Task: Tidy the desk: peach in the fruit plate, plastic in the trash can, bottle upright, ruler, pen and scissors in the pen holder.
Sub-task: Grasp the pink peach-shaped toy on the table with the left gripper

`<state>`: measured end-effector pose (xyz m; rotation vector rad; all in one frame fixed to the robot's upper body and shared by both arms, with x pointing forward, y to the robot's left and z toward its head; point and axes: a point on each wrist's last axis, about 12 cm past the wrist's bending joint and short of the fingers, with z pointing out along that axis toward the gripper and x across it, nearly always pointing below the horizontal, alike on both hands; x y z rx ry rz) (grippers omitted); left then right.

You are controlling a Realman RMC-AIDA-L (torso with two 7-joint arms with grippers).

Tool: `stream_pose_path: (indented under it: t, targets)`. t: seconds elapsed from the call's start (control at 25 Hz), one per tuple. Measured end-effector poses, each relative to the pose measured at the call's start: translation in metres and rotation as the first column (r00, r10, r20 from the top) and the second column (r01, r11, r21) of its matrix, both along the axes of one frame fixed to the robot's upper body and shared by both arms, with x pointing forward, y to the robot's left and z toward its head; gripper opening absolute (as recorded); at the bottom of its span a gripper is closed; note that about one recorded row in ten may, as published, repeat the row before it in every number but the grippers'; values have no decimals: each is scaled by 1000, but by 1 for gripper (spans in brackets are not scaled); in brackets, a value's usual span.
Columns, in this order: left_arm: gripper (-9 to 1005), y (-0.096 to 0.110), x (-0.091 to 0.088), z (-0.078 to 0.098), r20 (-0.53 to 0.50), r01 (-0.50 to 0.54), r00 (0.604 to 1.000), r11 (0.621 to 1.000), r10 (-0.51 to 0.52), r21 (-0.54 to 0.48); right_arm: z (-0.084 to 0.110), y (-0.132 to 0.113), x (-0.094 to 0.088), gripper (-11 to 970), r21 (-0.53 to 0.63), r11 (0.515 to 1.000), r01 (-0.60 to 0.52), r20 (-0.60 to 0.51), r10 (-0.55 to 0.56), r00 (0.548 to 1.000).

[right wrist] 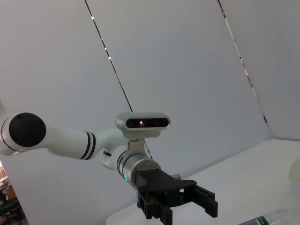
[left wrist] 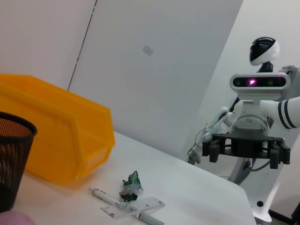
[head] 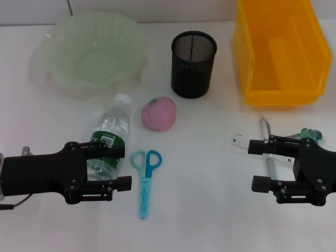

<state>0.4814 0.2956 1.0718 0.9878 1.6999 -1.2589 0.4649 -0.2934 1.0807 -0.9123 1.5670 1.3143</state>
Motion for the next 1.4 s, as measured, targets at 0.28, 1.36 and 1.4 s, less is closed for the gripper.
stream_pose_path:
  t: [0.28, 1.36, 1.4]
  targets:
    - [780, 0, 0, -1, -2, -4, 1000, 1000, 4, 7, 0, 0, 0, 793, 1, 1000, 1, 1, -1, 1000]
    - [771, -128, 135, 56, 68, -61, 997, 876, 33, 478, -16, -41, -36, 783, 8, 968, 252, -14, -252, 968]
    - [771, -132, 136, 55, 83, -65, 996, 865, 27, 498, -16, -41, -37, 783, 8, 967, 256, -16, -256, 967]
